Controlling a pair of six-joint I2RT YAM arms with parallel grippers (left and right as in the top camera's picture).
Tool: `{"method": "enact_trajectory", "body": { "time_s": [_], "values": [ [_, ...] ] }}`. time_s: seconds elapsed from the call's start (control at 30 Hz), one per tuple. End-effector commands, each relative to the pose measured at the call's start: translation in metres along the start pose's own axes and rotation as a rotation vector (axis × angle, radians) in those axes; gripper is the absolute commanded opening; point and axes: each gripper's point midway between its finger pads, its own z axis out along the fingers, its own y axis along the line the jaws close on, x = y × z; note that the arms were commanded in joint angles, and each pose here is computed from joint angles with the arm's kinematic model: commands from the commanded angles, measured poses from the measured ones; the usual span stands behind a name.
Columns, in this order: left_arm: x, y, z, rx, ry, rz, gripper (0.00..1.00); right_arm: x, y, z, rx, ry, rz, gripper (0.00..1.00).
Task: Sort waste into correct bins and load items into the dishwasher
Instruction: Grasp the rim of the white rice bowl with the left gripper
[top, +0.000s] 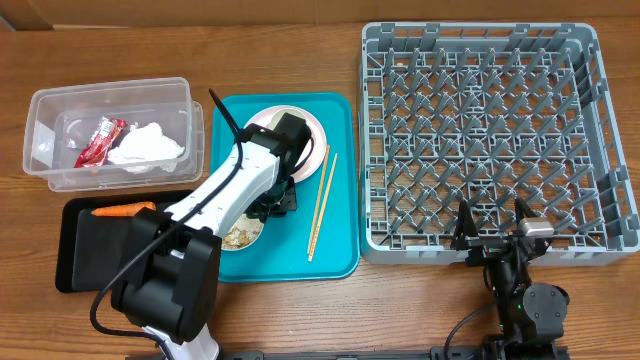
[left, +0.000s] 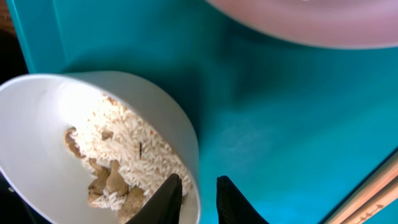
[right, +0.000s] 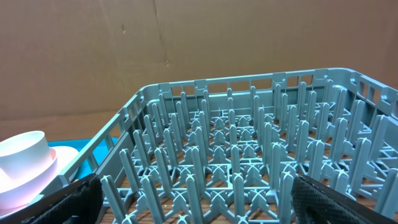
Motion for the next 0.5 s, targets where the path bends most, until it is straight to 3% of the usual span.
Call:
{"method": "enact_trajectory", "body": {
  "time_s": [0.0,0.47],
  "values": [
    [-0.0039,0.0008,0.0027,-0.017,-0.013,0.012,0.22,0.0010,-0.0014,0.0000,0.004,-0.007,0.000,1.00],
    [-0.0019,0.0008,0.0092,-0.017,-0.013,0.008,0.26,0.0010,-0.0014,0.0000,0.003,-0.007,0.000,1.00]
  ]
}}
